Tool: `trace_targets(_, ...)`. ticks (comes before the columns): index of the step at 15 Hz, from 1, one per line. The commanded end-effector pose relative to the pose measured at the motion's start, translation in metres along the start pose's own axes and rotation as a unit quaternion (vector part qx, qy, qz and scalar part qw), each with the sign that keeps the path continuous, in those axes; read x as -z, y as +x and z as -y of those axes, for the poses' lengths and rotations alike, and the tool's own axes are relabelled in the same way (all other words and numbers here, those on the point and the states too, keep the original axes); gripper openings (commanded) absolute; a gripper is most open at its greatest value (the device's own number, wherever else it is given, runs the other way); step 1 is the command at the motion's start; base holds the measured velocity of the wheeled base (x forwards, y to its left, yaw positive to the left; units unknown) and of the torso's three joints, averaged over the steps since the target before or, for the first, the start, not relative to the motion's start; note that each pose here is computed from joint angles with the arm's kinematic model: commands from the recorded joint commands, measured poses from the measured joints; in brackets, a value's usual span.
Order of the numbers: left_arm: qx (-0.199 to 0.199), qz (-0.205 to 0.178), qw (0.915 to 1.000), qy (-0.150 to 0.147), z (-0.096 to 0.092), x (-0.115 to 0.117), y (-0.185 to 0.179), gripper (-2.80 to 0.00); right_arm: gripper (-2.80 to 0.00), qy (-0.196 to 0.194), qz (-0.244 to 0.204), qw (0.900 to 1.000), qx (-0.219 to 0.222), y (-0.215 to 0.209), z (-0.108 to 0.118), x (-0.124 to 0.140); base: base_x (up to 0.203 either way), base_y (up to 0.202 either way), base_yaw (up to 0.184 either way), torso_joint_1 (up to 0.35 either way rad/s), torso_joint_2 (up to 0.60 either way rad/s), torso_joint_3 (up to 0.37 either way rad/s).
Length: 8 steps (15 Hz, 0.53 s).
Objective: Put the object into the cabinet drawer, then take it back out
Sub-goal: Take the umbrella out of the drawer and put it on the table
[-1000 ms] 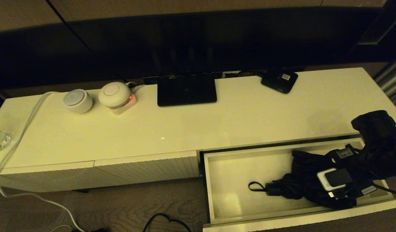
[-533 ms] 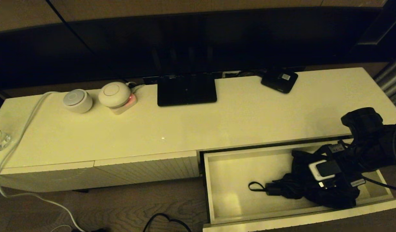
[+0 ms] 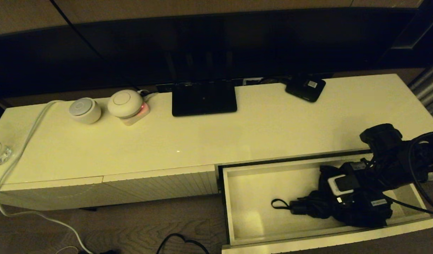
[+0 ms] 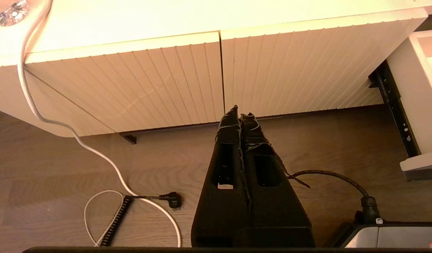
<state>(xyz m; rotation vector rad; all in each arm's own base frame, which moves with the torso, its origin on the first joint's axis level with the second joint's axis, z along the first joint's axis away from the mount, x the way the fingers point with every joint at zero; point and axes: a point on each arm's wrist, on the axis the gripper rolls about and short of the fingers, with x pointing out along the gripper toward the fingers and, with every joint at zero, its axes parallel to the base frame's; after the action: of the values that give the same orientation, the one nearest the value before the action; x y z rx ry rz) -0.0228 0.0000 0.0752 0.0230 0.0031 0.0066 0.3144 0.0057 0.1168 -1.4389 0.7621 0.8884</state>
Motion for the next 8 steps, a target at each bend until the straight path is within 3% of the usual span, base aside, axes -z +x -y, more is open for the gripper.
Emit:
trace_targets(1,-0.001,-0.002,1.0,0.0,0.0,0.001,0.0,-2.8,0.0,-0.009,0.009,1.0,-0.01,0.013,0.0,-0.007,0.0,0.0,0.0,0.0,0.0,0.0)
trace_targets(4,-0.001,-0.002,1.0,0.0,0.0,0.001,0.0,-2.8,0.0,-0.011,0.012,1.0,0.006,0.02,0.006,-0.008,0.0,0.0,0.0,0.0,0.0,0.0)
trace_targets(8,-0.001,-0.002,1.0,0.0,0.0,0.001,0.0,-2.8,0.0,-0.01,0.013,1.0,-0.009,0.029,0.003,-0.009,0.0,0.0,0.0,0.0,0.0,0.0)
